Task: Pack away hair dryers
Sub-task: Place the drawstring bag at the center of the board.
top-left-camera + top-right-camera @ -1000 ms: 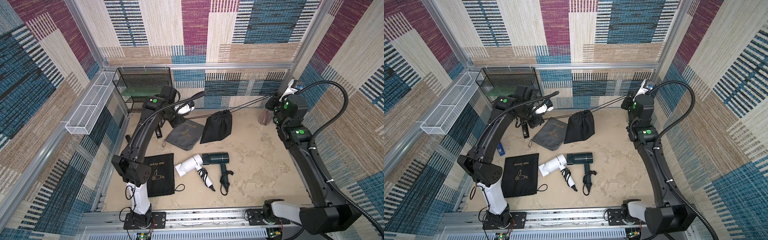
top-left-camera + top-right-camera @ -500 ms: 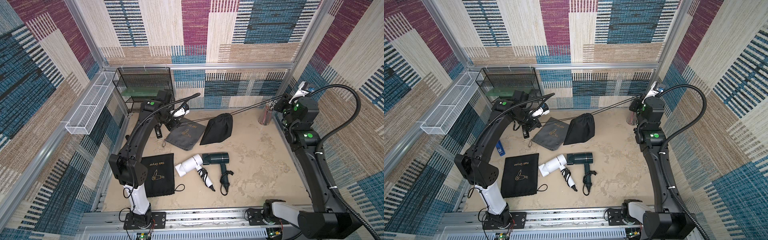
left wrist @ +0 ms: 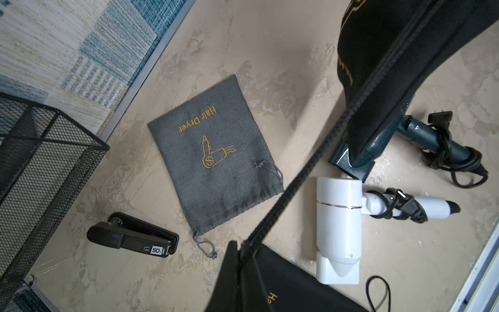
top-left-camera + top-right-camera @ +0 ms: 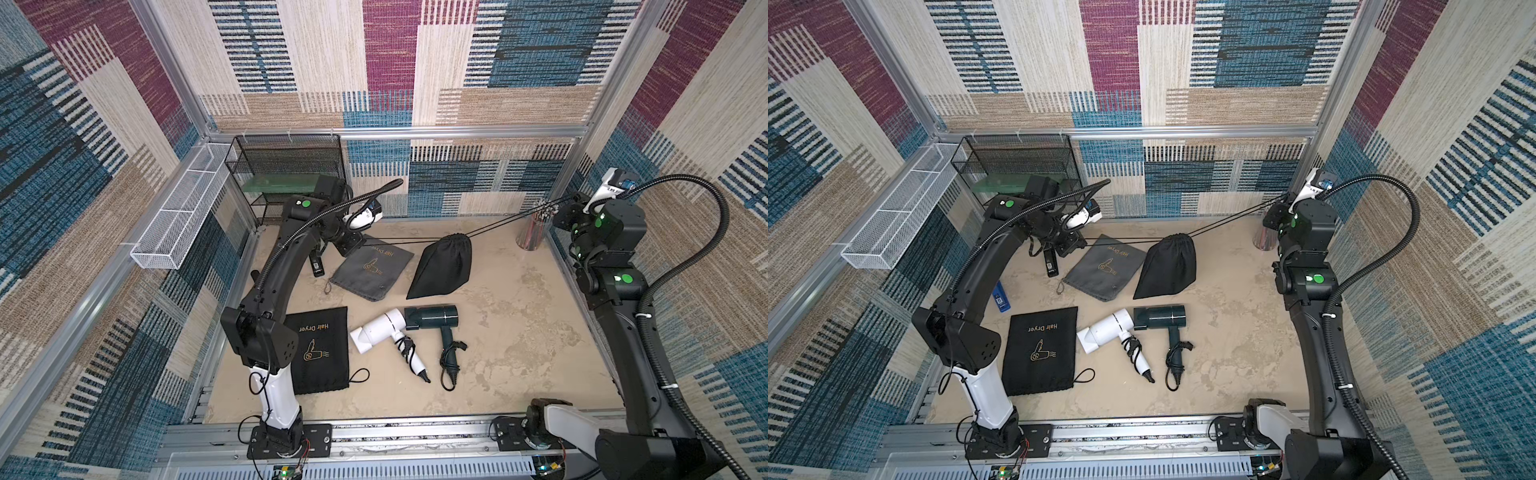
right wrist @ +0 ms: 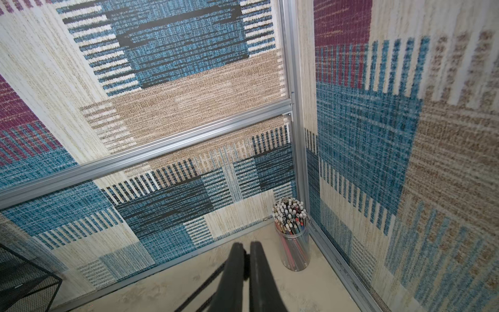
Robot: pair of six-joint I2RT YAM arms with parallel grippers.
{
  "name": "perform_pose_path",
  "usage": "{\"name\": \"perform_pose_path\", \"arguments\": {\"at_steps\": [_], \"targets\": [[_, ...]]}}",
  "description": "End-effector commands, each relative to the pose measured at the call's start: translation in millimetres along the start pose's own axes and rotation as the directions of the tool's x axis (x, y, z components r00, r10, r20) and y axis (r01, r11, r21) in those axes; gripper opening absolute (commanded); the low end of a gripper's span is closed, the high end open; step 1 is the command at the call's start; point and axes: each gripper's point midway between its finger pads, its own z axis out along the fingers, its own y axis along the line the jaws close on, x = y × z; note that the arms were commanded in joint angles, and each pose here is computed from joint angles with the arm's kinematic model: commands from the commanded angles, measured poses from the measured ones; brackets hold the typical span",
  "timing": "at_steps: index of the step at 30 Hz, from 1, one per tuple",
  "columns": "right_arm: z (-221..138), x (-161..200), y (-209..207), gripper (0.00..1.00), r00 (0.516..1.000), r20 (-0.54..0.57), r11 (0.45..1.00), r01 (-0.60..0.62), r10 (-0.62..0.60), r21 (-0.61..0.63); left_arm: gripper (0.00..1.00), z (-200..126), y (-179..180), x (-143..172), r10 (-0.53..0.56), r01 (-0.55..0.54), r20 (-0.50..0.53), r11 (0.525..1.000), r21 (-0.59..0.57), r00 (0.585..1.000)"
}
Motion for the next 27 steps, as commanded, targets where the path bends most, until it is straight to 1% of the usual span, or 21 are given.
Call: {"name": "perform_pose_path", "arguments": {"at_steps": [1,3,7,9,11,14,20,23,27], "targets": [[-5,-23,-2,0.00,0.996,0.092,1.000,-0.002,0.001,0.013,0.00,0,-9,-19,0.004,-0.004,0.000,1.000,-0.019,1.000],[-5,-21,2,0.00,0.997,0.083,1.000,0.009,-0.009,0.000,0.00,0,-15,-44,0.032,-0.031,0.043,0.999,-0.032,0.999],[-7,-20,7,0.00,0.997,0.070,0.999,0.036,-0.036,-0.010,0.00,-2,-17,-99,0.086,-0.071,0.150,0.992,-0.102,0.985],[-8,-18,8,0.00,0.997,0.065,0.999,0.049,-0.048,-0.011,0.00,0,-19,-119,0.099,-0.077,0.197,0.990,-0.120,0.975],[-8,-14,9,0.00,0.997,0.049,0.998,0.062,-0.061,-0.017,0.00,7,-24,-131,0.105,-0.080,0.223,0.990,-0.120,0.969],[-7,-1,15,0.00,0.997,0.009,0.996,0.076,-0.076,-0.041,0.00,25,-31,-138,0.091,-0.070,0.236,0.993,-0.099,0.968],[-9,46,36,0.00,0.991,-0.088,0.990,0.092,-0.102,-0.108,0.00,61,-31,-134,0.025,-0.012,0.212,0.998,-0.064,0.977],[-11,77,52,0.00,0.981,-0.150,0.982,0.098,-0.123,-0.164,0.00,74,-32,-131,0.008,0.002,0.192,0.999,-0.049,0.981],[-14,131,78,0.00,0.956,-0.260,0.964,0.066,-0.135,-0.256,0.00,90,-37,-124,-0.025,0.028,0.164,0.999,-0.016,0.986]]}}
